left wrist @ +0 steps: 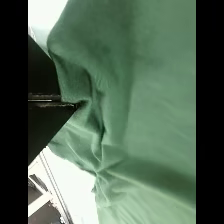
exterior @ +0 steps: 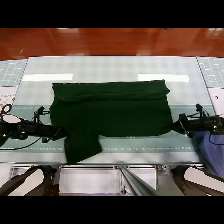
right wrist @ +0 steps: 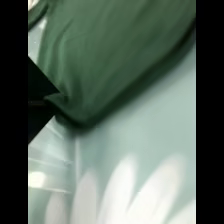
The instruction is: Fold the shirts.
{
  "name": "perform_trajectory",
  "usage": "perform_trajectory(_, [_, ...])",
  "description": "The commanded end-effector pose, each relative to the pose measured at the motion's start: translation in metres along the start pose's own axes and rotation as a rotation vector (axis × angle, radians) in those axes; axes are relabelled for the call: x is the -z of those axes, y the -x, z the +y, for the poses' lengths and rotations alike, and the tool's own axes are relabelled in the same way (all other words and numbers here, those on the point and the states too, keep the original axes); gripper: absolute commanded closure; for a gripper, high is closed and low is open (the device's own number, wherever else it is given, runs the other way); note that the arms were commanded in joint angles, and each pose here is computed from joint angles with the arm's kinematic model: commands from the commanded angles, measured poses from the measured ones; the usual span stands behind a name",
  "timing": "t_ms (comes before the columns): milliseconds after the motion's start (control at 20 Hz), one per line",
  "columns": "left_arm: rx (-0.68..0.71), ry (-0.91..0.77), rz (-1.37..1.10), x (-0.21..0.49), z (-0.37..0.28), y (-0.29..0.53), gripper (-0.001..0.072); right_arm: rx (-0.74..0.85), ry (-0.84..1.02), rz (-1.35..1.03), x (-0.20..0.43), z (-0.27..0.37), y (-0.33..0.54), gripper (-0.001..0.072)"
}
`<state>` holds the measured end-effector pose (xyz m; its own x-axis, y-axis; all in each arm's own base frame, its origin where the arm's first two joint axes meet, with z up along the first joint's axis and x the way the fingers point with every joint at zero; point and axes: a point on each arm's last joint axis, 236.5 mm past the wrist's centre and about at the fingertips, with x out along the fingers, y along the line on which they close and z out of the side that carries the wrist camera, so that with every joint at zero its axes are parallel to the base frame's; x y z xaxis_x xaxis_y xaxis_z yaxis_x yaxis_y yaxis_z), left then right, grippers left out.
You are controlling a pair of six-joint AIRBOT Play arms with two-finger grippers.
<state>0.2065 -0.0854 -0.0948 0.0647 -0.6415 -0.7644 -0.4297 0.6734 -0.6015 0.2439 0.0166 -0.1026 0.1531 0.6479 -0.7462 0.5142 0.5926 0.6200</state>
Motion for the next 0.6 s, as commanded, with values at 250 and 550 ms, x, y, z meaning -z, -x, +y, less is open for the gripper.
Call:
perform_trajectory(250, [0.052,-0.109,-0.184,-0.067,-0.032,0.052,0.0685,-0.037,0.206,-0.101,-0.049,0.061,0.032,0.0685])
perform_trajectory(550, [0.106,-0.170,-0.212,-0.135,-0.079,0.051,0.0685,-0.041,0.269,-0.184,-0.108,0.110,0.029,0.0685])
